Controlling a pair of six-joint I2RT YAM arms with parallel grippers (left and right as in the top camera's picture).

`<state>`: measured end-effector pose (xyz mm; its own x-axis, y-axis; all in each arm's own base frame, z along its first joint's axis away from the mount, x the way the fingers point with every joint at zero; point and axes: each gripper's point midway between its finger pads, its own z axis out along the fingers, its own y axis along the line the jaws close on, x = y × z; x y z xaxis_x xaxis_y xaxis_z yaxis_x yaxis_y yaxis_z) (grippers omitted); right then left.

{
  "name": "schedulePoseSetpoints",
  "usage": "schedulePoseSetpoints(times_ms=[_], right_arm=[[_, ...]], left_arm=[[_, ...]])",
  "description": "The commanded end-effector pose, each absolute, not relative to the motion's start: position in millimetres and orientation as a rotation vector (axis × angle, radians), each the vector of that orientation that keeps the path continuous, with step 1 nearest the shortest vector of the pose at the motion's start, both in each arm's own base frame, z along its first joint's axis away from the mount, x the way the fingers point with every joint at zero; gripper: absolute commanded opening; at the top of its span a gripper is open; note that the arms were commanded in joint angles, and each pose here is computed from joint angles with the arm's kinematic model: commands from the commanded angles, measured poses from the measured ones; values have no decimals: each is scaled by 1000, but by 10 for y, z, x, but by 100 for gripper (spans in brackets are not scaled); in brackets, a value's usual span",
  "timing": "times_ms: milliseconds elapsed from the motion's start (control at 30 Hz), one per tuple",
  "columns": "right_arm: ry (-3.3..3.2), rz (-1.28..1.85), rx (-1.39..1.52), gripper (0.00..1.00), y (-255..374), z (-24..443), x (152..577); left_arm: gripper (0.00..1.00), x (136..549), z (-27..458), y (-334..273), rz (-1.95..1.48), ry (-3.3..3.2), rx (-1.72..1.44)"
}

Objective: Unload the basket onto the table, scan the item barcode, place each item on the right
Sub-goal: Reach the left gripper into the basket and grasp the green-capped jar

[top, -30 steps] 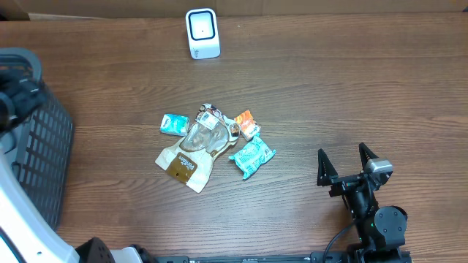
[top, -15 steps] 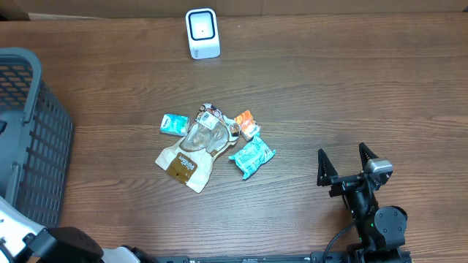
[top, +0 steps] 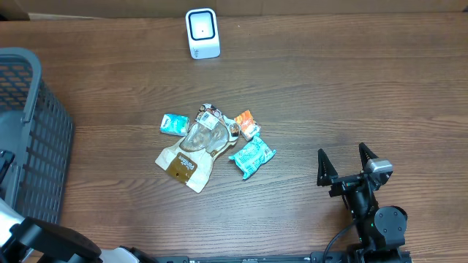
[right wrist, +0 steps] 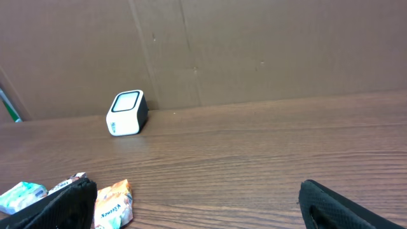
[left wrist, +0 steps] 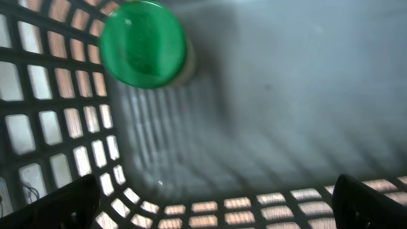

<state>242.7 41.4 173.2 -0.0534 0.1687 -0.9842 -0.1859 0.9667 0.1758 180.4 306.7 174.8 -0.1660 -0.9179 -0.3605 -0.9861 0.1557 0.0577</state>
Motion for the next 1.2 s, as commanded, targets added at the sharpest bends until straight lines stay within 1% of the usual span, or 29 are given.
schedulePoseSetpoints(times_ms=[0,233,433,600,800,1000,1167], right_arm=[[1598,285,2,100,392,1706,2433],[1598,285,2,100,392,1705,2433],[1598,285,2,100,392,1706,2433],[1598,285,2,100,392,1705,2433],[1598,285,2,100,392,1706,2433],[1598,285,2,100,392,1705,2433],[1598,285,2,100,392,1705,2433]], left_arm=[[100,1656,1759,3225,486,2230,-1796],[100,1645,1720,3432,528,2258,-1716],[100,1642,1464,3575,529,2338,-1694],[100,1549,1234,3684,551,2369,-1749],[100,1492,1228,3802,574,2347,-1744],[100,1325,1075,3876,581,2348,-1820],[100,1317,1070,3925,597,2331,-1822]])
